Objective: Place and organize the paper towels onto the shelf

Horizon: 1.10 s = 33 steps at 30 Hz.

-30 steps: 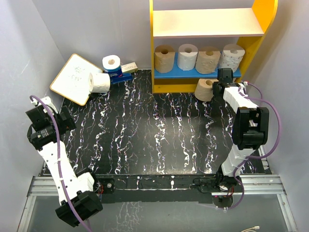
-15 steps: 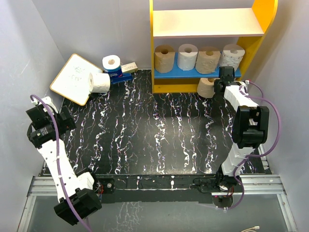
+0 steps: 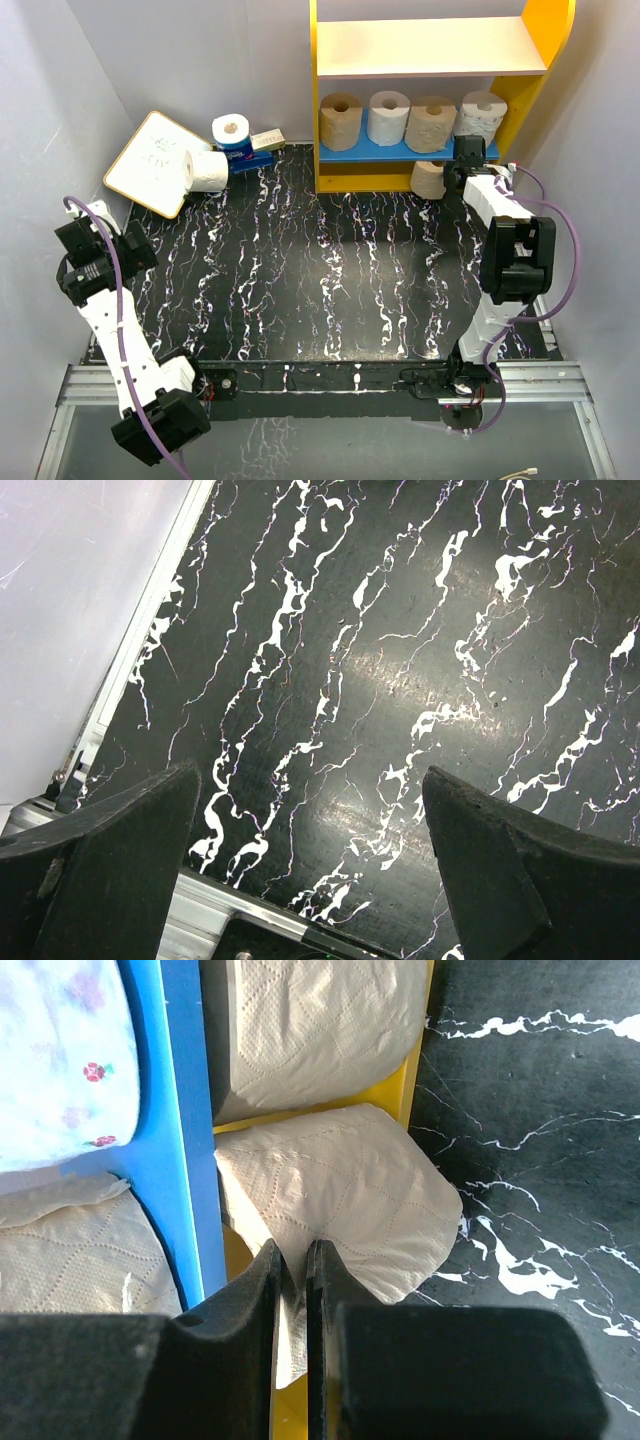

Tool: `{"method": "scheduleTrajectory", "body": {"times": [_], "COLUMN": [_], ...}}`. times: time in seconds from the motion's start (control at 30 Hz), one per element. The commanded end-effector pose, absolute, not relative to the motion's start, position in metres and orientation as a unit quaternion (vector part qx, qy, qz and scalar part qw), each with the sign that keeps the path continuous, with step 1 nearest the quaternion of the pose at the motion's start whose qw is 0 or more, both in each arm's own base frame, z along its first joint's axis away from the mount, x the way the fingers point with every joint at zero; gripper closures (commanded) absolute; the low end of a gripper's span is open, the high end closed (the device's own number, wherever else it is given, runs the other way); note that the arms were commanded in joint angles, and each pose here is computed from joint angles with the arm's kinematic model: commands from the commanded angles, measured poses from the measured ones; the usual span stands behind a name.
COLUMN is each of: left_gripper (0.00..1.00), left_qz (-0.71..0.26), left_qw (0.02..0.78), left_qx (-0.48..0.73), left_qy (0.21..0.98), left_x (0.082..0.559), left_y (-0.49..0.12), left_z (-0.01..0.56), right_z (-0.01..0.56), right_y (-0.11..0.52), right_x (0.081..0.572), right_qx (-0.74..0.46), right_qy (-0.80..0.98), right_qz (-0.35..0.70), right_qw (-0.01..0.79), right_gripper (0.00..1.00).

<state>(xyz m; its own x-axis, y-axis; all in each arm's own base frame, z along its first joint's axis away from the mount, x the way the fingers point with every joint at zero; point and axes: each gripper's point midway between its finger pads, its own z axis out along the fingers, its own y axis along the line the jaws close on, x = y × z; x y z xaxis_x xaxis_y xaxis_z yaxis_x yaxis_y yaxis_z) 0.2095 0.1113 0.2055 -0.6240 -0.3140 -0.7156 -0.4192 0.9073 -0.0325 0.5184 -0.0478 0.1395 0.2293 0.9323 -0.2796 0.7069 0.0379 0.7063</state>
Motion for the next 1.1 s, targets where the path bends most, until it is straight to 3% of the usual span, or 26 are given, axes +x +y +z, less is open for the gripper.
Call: {"method": "scheduleTrajectory", "body": {"times": [0.0, 0.43, 0.7, 0.8, 1.0, 1.03, 1.07], "left_gripper": [0.07, 0.07, 0.07, 0.07, 0.07, 0.07, 0.07], "left_qz": [0.071, 0.075, 0.077, 0.077, 0.076, 0.076, 0.076], "left_qw": [0.388, 0.388, 0.388, 0.389, 0.391, 0.392, 0.393], "left_qx": [-0.209, -0.212, -0.213, -0.212, -0.211, -0.21, -0.21], "left_qy": [0.895, 0.894, 0.893, 0.893, 0.893, 0.892, 0.892], "left_x": [0.21, 0.21, 0.209, 0.209, 0.209, 0.209, 0.209], "left_y": [0.114, 0.115, 0.116, 0.115, 0.115, 0.114, 0.114], "left_z": [0.207, 0.207, 0.208, 0.208, 0.209, 0.21, 0.21], "right_z": [0.213, 0.203, 0.213, 0.218, 0.23, 0.228, 0.228], "right_y": [-0.063, -0.032, -0.02, -0.019, -0.012, -0.01, -0.008], "right_x": [0.557, 0.575, 0.566, 0.555, 0.525, 0.518, 0.512], "right_qx": [0.666, 0.625, 0.607, 0.601, 0.581, 0.576, 0.571], "right_qy": [0.523, 0.539, 0.556, 0.566, 0.602, 0.61, 0.616], "right_qz": [0.215, 0.297, 0.314, 0.306, 0.289, 0.287, 0.288], "right_qw": [0.487, 0.48, 0.473, 0.474, 0.466, 0.462, 0.46], "right_gripper": [1.0, 1.0, 0.41, 0.29, 0.22, 0.19, 0.07]}}
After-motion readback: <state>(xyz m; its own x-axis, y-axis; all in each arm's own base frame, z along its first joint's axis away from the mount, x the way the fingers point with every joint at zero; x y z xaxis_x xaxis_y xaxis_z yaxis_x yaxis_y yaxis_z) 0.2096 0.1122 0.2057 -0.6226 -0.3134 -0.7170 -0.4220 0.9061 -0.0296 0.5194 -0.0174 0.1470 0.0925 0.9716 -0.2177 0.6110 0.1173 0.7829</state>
